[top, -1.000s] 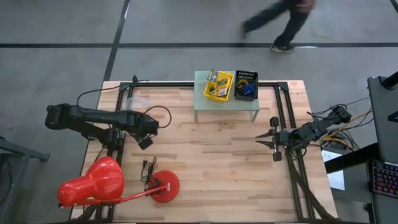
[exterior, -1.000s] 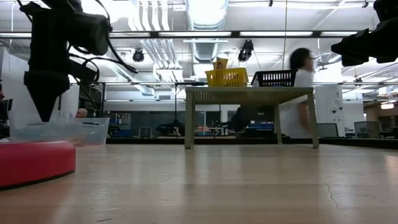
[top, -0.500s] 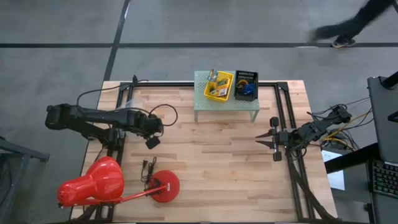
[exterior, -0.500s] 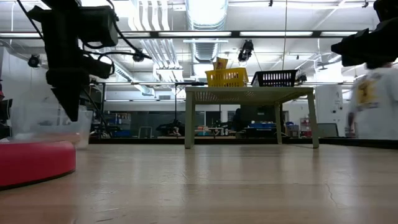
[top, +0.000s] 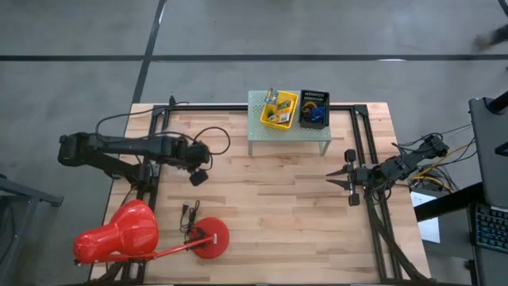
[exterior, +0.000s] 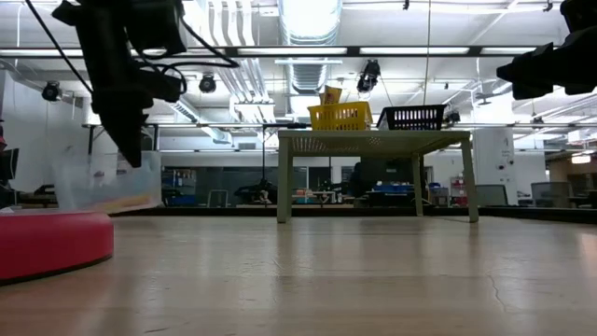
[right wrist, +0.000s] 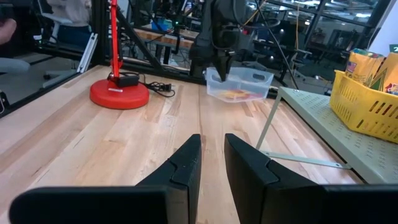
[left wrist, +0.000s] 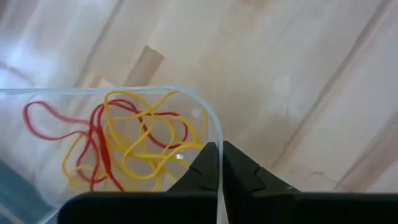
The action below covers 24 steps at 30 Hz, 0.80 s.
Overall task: Pick & Place Office Desk Supplies
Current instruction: Put the transparent bin with the rubber bands on the shelf
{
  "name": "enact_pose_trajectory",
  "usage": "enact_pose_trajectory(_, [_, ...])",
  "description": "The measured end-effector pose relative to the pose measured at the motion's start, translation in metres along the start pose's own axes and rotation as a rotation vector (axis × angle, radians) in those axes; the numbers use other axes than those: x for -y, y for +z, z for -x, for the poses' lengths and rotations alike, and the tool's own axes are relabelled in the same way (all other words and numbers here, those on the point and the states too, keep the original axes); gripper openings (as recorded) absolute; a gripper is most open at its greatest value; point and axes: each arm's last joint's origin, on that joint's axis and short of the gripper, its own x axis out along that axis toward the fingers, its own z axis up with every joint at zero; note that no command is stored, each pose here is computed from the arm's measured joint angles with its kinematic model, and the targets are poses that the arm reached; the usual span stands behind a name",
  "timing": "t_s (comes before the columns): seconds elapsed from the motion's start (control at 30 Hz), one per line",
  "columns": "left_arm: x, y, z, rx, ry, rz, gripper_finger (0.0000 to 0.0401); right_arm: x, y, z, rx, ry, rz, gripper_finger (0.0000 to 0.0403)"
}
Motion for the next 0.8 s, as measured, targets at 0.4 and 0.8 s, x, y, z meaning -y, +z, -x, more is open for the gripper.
enact_pose_trajectory(0.4, [0.016,0.027,-0.016,-0.101,0.06,-0.112,0.0003,0.0,0.0,0.0,0.0,-0.001,0.0,0.0068])
enact_pose_trajectory(0.8, [0.038,0.08,-0.013,-0.139,0.086,-0.254,0.0003,0.0,0.0,0.0,0.0,-0.001,0.0,0.0068])
